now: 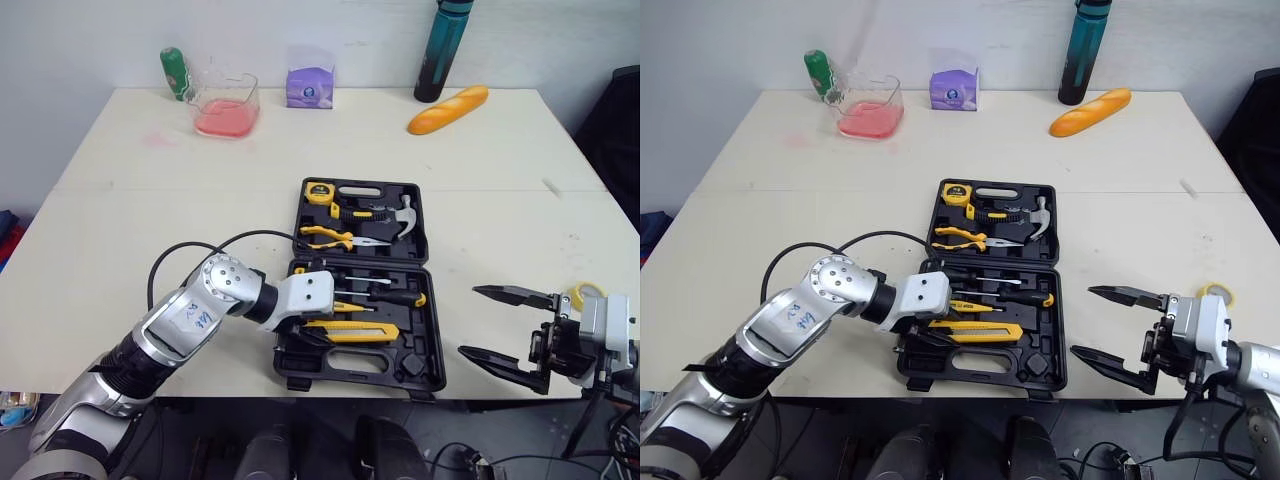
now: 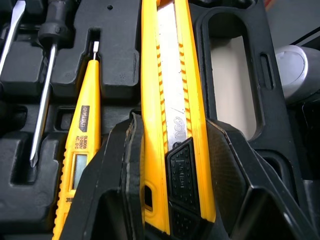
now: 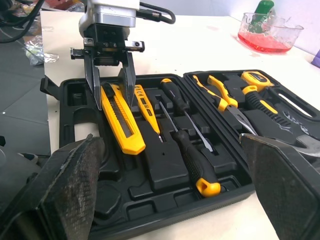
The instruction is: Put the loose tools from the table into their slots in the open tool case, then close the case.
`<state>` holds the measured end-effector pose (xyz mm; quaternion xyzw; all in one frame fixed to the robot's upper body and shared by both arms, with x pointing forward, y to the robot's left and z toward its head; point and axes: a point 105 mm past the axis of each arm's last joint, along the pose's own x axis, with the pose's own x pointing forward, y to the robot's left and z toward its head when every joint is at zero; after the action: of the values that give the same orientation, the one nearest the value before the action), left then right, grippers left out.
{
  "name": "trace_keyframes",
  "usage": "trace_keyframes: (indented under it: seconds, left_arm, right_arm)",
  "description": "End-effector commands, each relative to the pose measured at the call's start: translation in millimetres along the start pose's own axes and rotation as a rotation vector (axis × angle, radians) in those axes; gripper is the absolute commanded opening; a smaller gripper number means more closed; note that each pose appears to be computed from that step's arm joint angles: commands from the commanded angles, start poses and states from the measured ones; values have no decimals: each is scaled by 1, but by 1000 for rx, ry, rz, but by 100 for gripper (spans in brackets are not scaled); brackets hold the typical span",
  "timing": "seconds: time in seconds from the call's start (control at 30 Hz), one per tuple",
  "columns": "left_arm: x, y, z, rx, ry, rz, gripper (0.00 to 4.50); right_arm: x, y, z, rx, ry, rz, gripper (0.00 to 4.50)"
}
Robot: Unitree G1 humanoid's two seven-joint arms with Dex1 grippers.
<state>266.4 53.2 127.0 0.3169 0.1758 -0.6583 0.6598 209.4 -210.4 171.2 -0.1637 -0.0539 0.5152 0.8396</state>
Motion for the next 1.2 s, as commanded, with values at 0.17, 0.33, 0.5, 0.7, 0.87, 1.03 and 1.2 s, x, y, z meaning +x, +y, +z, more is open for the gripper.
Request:
trace_keyframes:
  seconds: [0.17,0.33,0.5,0.7,0.87,1.03,1.2]
  left_arm:
    - [4,0,6,47,8,-11,136]
    - [4,0,3,35,26,-17,136]
    - [4,-1,3,31,18,-35,237]
    - [0,8,19,92,-68,-20,417]
    - [-14,16,28,150,-145,-17,417]
    - [-28,17,38,192,-272,-21,417]
    - [-44,15,44,234,-387,-17,417]
  right_arm:
    - [2,1,8,-8,-3,6,450]
    - [1,1,6,-1,12,1,450]
    - [-1,1,4,3,15,-4,450]
    - [-12,0,-6,11,24,-13,450]
    - [-16,1,-11,10,25,-17,450]
    - [-19,2,-13,8,25,-26,450]
    - [-24,2,-16,10,34,-49,450]
